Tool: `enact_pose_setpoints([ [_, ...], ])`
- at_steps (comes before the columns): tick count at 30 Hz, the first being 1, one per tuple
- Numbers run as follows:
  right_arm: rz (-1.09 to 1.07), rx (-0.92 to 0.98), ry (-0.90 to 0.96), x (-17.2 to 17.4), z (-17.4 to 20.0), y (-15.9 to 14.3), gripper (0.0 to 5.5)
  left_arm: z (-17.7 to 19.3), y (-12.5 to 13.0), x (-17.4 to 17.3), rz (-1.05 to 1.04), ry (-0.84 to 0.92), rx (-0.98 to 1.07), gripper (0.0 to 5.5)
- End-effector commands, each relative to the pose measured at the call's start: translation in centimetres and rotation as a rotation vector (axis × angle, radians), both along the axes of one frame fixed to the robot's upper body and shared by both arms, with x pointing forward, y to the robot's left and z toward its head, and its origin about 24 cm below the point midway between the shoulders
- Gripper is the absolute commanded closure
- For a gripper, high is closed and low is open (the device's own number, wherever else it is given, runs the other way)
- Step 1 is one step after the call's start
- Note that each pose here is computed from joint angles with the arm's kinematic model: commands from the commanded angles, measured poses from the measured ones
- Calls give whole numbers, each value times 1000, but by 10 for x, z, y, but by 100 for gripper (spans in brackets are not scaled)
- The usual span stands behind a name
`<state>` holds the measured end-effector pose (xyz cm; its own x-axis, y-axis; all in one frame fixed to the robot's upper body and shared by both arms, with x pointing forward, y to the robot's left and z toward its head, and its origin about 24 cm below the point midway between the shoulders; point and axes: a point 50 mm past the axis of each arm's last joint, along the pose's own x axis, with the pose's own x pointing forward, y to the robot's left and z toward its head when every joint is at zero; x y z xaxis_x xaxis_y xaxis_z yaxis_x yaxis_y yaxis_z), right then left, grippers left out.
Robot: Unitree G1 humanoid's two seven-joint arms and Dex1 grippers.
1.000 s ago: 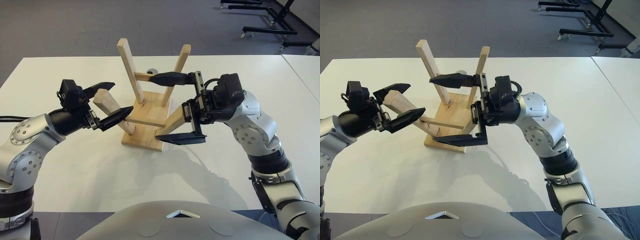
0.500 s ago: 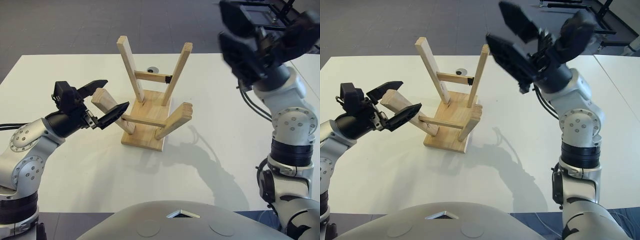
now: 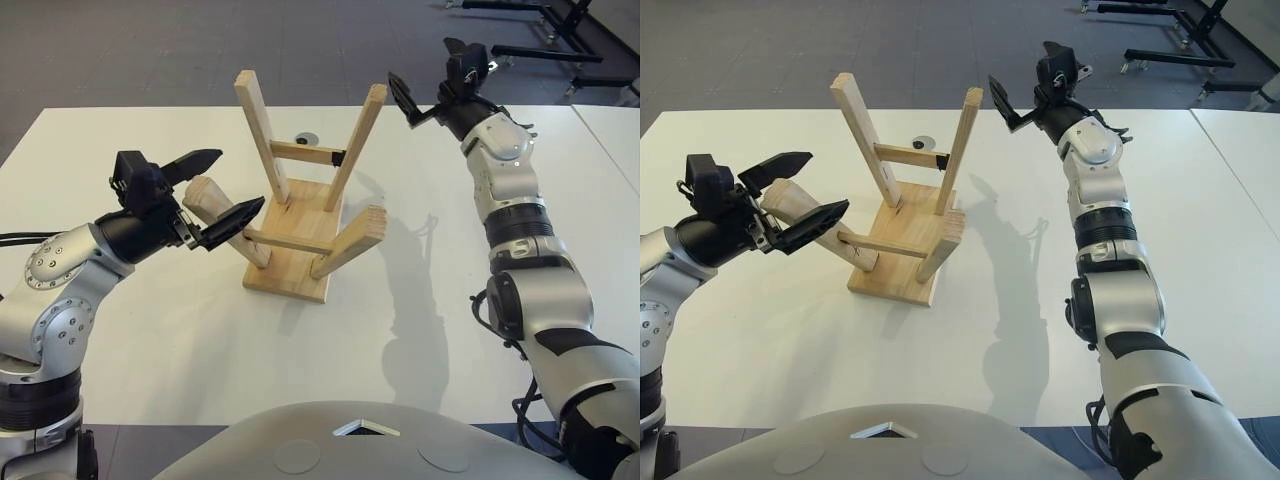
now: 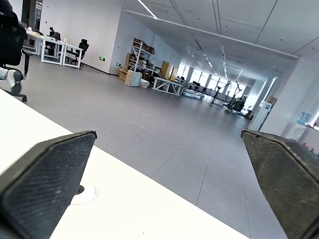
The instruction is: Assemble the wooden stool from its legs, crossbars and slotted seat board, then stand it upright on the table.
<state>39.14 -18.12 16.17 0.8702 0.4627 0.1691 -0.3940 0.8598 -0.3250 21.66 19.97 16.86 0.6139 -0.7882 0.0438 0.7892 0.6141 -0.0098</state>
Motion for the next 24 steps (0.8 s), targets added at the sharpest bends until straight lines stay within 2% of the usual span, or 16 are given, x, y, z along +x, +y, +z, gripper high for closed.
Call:
enact_pose_setpoints([
  [1, 239, 60, -1, -1, 6, 17, 14, -1, 4, 3, -5, 2, 24, 10],
  [6, 777, 133, -18, -31, 6, 34, 14, 7, 21, 4, 51, -35, 20, 10],
  [14, 1146, 81, 88, -81, 7, 31, 14, 5, 41, 4, 126, -39, 38, 10],
  [20, 1068, 97, 89, -109, 12, 15, 14, 1, 41, 1, 143, -34, 47, 10],
  [24, 978, 116, 94, -119, 13, 1, 14, 20, 45, -9, 137, -97, -46, 10],
])
